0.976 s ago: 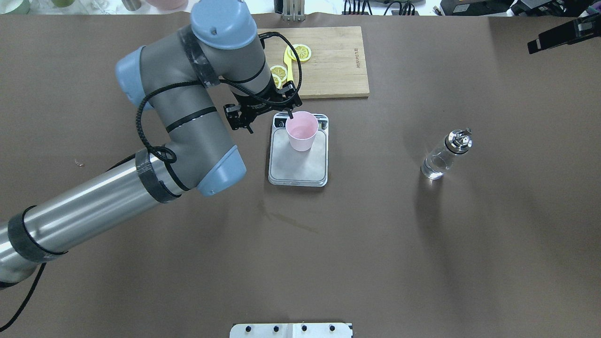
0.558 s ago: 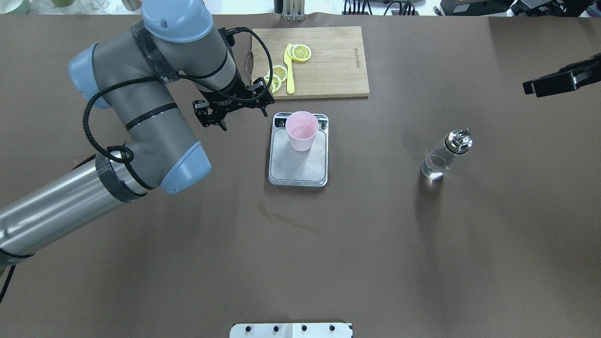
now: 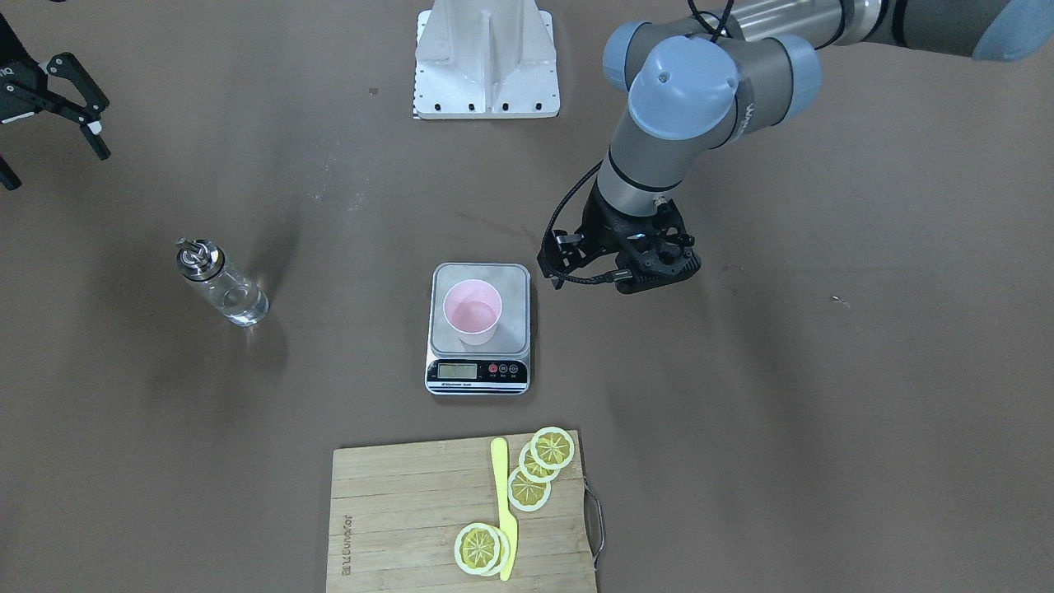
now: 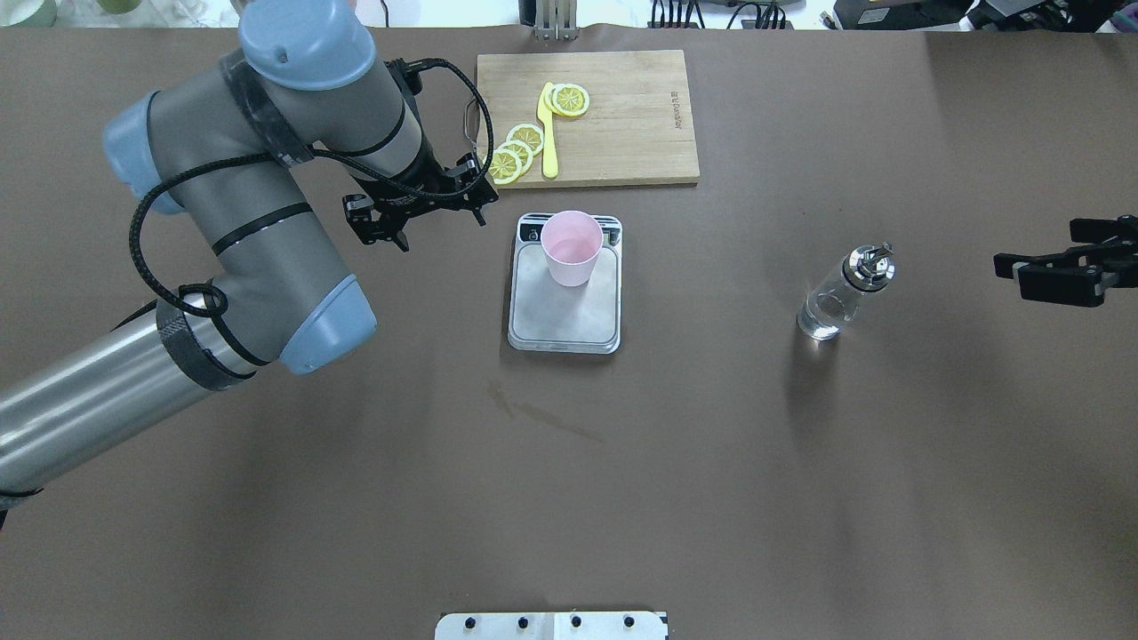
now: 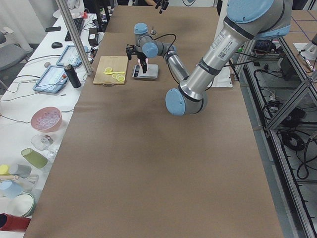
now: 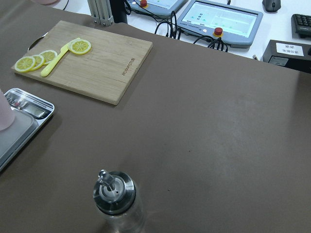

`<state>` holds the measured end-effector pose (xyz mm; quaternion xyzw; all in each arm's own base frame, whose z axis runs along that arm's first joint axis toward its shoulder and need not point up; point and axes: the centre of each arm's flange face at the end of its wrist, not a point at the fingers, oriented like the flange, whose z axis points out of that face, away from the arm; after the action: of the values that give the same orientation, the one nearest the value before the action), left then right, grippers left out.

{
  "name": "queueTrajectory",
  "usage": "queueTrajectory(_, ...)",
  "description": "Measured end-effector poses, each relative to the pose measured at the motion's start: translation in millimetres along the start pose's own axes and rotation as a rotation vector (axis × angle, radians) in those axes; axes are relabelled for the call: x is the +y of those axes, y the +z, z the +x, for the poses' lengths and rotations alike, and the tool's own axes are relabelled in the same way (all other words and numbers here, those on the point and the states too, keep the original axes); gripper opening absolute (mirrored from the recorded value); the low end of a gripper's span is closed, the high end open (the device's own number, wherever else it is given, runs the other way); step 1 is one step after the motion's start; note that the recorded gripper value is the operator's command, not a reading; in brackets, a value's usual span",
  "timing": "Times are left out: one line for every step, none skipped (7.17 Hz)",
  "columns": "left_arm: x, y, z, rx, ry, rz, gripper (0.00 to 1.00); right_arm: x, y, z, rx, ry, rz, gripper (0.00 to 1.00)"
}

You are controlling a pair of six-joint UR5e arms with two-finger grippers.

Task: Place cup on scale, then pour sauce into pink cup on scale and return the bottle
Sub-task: 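Move the right gripper to the glass sauce bottle with metal spout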

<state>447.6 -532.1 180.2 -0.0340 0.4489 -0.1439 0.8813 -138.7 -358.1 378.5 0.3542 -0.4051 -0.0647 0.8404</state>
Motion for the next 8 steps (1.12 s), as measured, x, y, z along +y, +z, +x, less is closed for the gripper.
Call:
queueTrajectory(-0.2,1.7,-2.1,-0.002,-0.001,0.0,0.98,7.6,6.3,-7.9,0.014,-0.009,0.016,0.97)
queueTrajectory(-0.6,4.3,-5.2,-0.005,-0.001,-0.001,0.98,15.5,16.0,-21.0,0.031,-0.013,0.038,0.95)
queueTrajectory(-1.1,6.4,-7.7,-0.007,-0.002,-0.001,0.98,25.5,26.8,-36.8,0.042,-0.011,0.06,0.94)
queueTrajectory(-1.7,8.5,-10.0,-0.011,-0.002,-0.002,0.98,38.8,38.7,-47.2,0.039,-0.006,0.086,0.94)
queueTrajectory(-2.5,11.2,-13.0,-0.016,0.001,-0.004,0.98,57.0,55.4,-47.1,0.03,0.0,0.121,0.93)
queueTrajectory(-3.6,14.7,-17.5,-0.023,0.003,-0.006,0.98,76.1,72.4,-43.8,0.027,-0.001,0.156,0.94)
queueTrajectory(-4.3,17.3,-21.1,-0.028,0.005,-0.007,0.98,91.4,84.3,-46.3,0.03,-0.01,0.182,0.94)
queueTrajectory(-4.9,18.8,-23.0,-0.031,0.006,-0.008,0.98,104.4,94.0,-53.8,0.033,-0.016,0.203,0.94)
